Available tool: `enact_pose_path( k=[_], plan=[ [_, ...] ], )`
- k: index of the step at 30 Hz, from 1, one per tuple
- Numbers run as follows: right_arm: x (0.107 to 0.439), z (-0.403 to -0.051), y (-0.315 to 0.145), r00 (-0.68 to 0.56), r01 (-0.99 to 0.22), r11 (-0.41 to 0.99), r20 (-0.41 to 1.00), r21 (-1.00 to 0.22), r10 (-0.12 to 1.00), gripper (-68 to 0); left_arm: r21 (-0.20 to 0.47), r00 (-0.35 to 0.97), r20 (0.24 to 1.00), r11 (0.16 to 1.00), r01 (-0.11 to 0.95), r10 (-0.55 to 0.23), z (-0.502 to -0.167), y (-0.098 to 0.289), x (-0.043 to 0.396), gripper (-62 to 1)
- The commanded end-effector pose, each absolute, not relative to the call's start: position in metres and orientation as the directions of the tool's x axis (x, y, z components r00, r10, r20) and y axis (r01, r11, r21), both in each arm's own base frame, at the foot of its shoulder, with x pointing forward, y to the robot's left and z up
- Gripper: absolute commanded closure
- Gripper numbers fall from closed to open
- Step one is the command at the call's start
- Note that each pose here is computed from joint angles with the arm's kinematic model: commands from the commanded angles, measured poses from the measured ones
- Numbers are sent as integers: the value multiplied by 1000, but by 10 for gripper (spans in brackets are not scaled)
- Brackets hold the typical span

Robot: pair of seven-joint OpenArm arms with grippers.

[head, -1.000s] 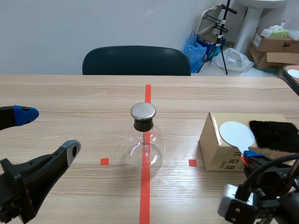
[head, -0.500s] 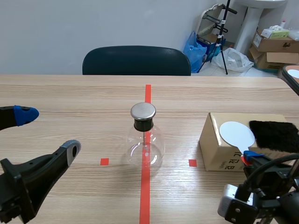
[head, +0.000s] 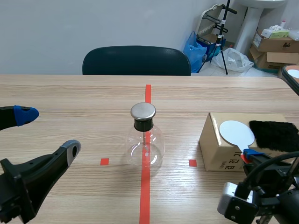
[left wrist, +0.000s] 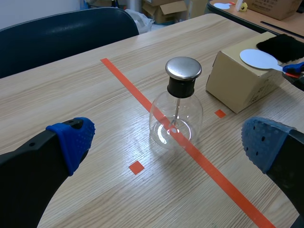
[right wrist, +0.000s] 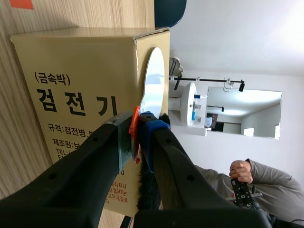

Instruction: Do the electroscope experiment

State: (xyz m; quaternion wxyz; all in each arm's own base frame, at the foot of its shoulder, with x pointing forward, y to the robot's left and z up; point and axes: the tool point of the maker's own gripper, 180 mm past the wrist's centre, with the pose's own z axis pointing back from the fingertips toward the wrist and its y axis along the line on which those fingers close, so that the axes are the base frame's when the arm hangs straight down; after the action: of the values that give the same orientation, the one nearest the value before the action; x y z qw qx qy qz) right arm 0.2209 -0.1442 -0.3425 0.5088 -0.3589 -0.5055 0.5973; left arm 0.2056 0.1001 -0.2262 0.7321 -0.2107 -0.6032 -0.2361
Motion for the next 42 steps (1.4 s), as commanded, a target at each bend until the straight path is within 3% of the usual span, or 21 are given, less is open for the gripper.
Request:
enact_pose_path(
  k=[1,12,13,14,18,19,22,30,34,39,42],
  plan=[
    [227,-336,-147,-226,-221,22,73,-975,971,-11,-23,138,987,796,605,-77,-218,97,207,-623],
    [227,-336,-147,-223,-221,22,73,-975,972,-11,-20,142,986,796,605,-83,-220,98,206,-623],
    [227,-336,-147,-223,-221,22,73,-975,972,-11,-21,144,986,797,604,-83,-221,99,206,-574],
    [227,-336,-147,-223,-221,23,73,-975,972,-11,-22,146,986,798,602,-83,-222,99,206,-487],
    [227,-336,-147,-226,-220,17,68,-975,972,-11,-32,168,983,818,574,-79,-232,110,209,-59],
    [227,-336,-147,-229,-219,14,65,-976,971,-11,-31,175,981,823,567,-84,-236,113,211,-24],
    [228,-336,-147,-231,-217,10,61,-976,971,-11,-16,186,977,840,543,-102,-249,129,222,-41],
    [230,-334,-152,-206,-205,-11,33,-979,978,-11,-62,163,984,736,674,-67,-263,160,241,-41],
    [234,-326,-153,-193,-178,-35,0,-983,981,-11,-15,185,972,751,661,-144,-285,181,259,-42],
    [243,-302,-148,-182,-113,-29,-8,-993,983,-11,55,183,945,682,730,-272,-318,172,272,-42],
    [248,-285,-145,-172,-70,-14,-1,-997,985,-11,55,151,954,649,759,-257,-322,162,280,-42]
  ],
)
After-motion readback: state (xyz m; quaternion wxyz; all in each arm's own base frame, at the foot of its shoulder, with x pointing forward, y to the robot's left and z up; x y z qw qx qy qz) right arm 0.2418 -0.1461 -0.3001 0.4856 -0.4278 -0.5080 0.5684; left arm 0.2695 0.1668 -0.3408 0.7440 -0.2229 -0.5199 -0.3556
